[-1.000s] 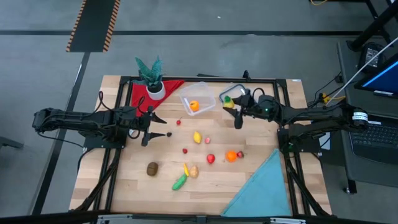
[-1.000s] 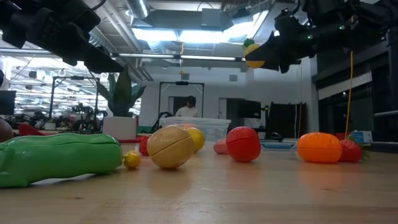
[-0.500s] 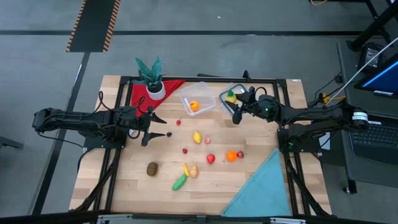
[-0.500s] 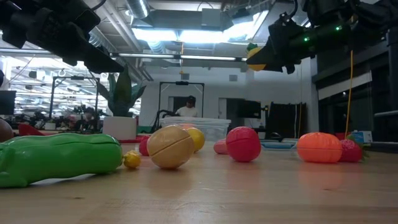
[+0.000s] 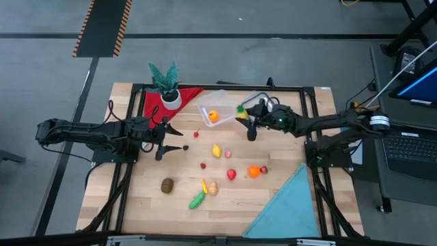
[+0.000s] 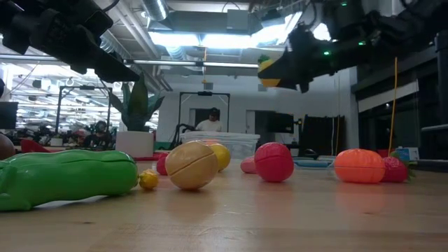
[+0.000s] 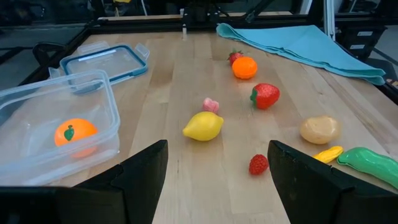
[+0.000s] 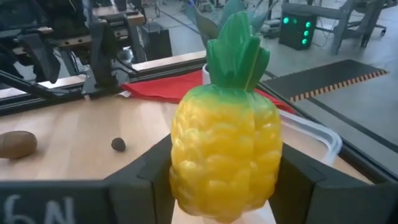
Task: Pick and placing Produce into tupperware
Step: Put the yellow pineapple into the transparent container
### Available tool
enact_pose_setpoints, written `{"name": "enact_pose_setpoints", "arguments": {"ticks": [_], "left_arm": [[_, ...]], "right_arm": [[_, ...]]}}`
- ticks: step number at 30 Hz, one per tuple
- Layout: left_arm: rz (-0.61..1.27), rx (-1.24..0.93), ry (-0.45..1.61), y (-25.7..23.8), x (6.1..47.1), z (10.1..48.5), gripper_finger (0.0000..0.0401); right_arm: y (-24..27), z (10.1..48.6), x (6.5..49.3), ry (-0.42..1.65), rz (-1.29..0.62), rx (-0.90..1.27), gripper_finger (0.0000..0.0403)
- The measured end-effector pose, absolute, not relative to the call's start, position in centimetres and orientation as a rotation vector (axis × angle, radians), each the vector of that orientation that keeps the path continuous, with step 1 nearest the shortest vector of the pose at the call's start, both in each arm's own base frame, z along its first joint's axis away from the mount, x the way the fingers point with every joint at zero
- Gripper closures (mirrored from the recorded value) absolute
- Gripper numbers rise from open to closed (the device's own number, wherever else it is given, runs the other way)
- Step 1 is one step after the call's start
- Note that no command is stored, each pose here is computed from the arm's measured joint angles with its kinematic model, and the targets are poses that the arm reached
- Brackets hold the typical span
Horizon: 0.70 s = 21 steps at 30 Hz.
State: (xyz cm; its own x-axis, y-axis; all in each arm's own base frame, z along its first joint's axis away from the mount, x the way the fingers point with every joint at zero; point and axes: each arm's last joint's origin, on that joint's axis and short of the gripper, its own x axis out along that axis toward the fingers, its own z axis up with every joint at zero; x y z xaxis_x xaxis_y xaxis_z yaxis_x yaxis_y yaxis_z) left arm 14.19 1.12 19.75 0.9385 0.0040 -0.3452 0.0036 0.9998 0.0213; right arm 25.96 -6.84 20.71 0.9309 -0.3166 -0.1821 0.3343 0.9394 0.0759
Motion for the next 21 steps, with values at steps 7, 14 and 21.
{"name": "enact_pose_setpoints", "arguments": {"ticks": [7, 14, 21], "left_arm": [[0.000, 0.022, 0.351, 1.1, 14.2, 19.8, 0.0132], [0.002, 0.025, 0.318, 1.2, 14.3, 20.1, 0.0132], [0.000, 0.062, 0.246, 1.2, 14.5, 20.7, 0.0132]], "right_arm": [[-8.8, 22.2, 29.6, 0.165, -0.303, 0.070, 0.0216], [-10.8, 23.7, 32.9, 0.155, -0.293, 0.075, 0.0216], [-12.0, 24.8, 36.5, 0.218, -0.297, 0.097, 0.0216]]}}
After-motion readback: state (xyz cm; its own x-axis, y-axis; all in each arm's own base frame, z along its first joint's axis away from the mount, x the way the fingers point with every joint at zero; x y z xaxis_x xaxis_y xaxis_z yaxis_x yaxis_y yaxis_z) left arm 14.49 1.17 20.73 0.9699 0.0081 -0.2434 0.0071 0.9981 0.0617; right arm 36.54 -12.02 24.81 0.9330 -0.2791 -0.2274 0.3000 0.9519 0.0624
